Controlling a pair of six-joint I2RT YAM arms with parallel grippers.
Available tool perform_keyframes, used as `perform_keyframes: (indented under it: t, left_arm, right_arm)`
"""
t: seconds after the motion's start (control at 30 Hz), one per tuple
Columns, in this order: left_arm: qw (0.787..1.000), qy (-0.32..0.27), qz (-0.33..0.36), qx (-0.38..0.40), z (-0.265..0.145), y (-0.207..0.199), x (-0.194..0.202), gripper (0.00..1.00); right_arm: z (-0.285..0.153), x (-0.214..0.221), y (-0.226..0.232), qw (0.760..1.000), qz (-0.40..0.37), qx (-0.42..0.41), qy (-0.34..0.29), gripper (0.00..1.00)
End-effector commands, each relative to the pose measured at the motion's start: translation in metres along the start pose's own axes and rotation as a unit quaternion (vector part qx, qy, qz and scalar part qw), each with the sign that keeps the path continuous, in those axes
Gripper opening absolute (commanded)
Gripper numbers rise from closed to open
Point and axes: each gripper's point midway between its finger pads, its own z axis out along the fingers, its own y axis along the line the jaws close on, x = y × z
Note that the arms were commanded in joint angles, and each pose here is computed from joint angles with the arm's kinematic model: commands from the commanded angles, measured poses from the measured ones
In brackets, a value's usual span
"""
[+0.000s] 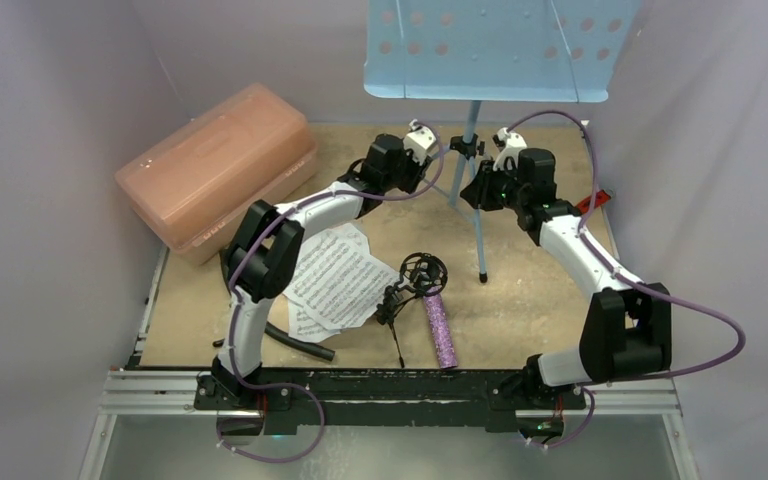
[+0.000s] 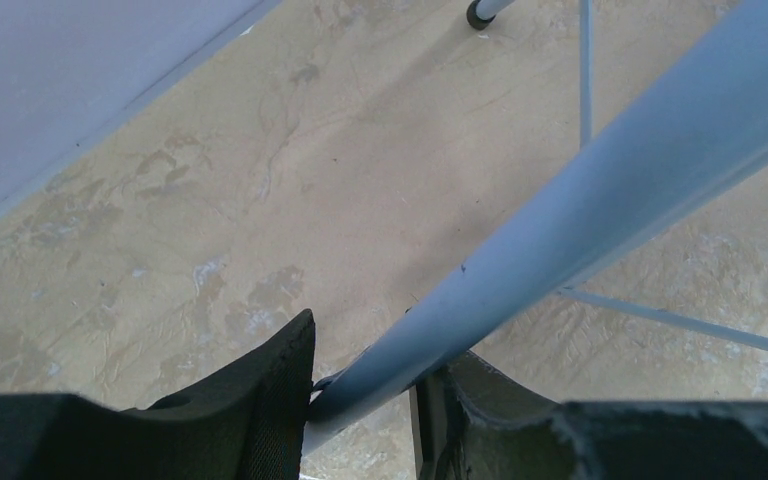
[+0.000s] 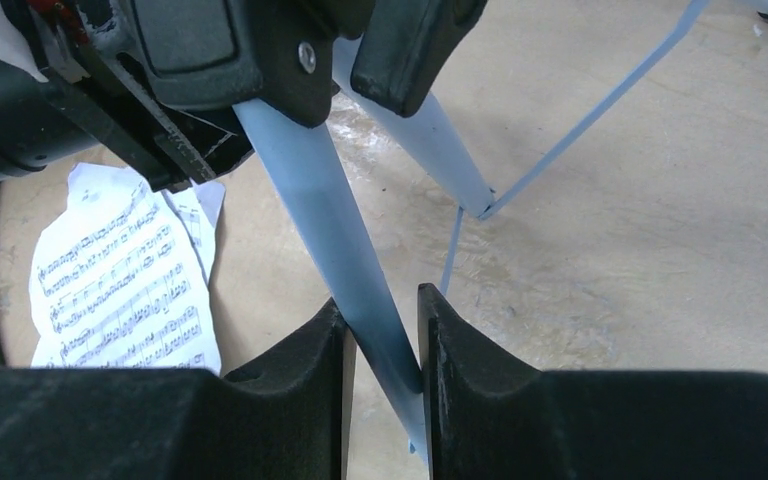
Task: Set up the instrument practice props
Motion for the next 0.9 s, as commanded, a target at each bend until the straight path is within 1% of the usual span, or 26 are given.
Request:
perform_keyframes:
  t: [0.0,0.1,0.13,0.23,0.33,0.37,0.43,0.57,0.63,0.73,0.87]
  left_arm:
    - [0.998,-0.026,-0.005,-0.048,0.004,0.038,-0.021,0.35]
    - [0.999,-0.031,-0.006,-0.037,0.001,0.034,-0.024,0.36]
    - [0.999,-0.034,-0.006,-0.036,-0.001,0.034,-0.025,0.38]
    - [0.998,-0.055,-0.007,-0.035,-0.01,0.033,-0.033,0.51]
    - [0.995,-0.092,-0.009,-0.024,-0.022,0.03,-0.053,0.6]
    - [0.994,-0.103,-0.009,-0.018,-0.026,0.028,-0.059,0.61]
    - [0.992,-0.124,-0.014,-0.012,-0.035,0.025,-0.07,0.65]
    - [0.983,-0.184,-0.024,-0.015,-0.061,0.025,-0.095,0.69]
    - [0.978,-0.206,-0.044,-0.015,-0.074,0.023,-0.102,0.71]
    - [0.973,-0.223,-0.053,-0.016,-0.09,0.022,-0.107,0.72]
    - [0.969,-0.235,-0.075,-0.023,-0.112,0.025,-0.114,0.73]
  right_arm:
    - [-0.005,0.018,0.031,0.997,0.049,-0.045,0.035,0.03]
    - [-0.005,0.019,0.026,0.997,0.048,-0.033,0.041,0.05]
    - [-0.005,0.018,0.026,0.997,0.047,-0.032,0.041,0.07]
    - [-0.007,0.014,0.027,0.998,0.045,-0.03,0.037,0.16]
    - [-0.01,0.008,0.027,0.998,0.042,-0.024,0.029,0.4]
    - [-0.012,0.005,0.027,0.999,0.04,-0.02,0.025,0.46]
    - [-0.016,0.002,0.028,0.999,0.037,-0.019,0.019,0.53]
    - [-0.025,0.0,0.029,0.999,0.033,-0.014,0.015,0.62]
    - [-0.03,-0.001,0.032,0.999,0.034,-0.014,0.014,0.65]
    - [-0.04,-0.002,0.034,0.999,0.033,-0.01,0.007,0.7]
    - [-0.051,-0.002,0.036,0.999,0.032,-0.005,0.002,0.73]
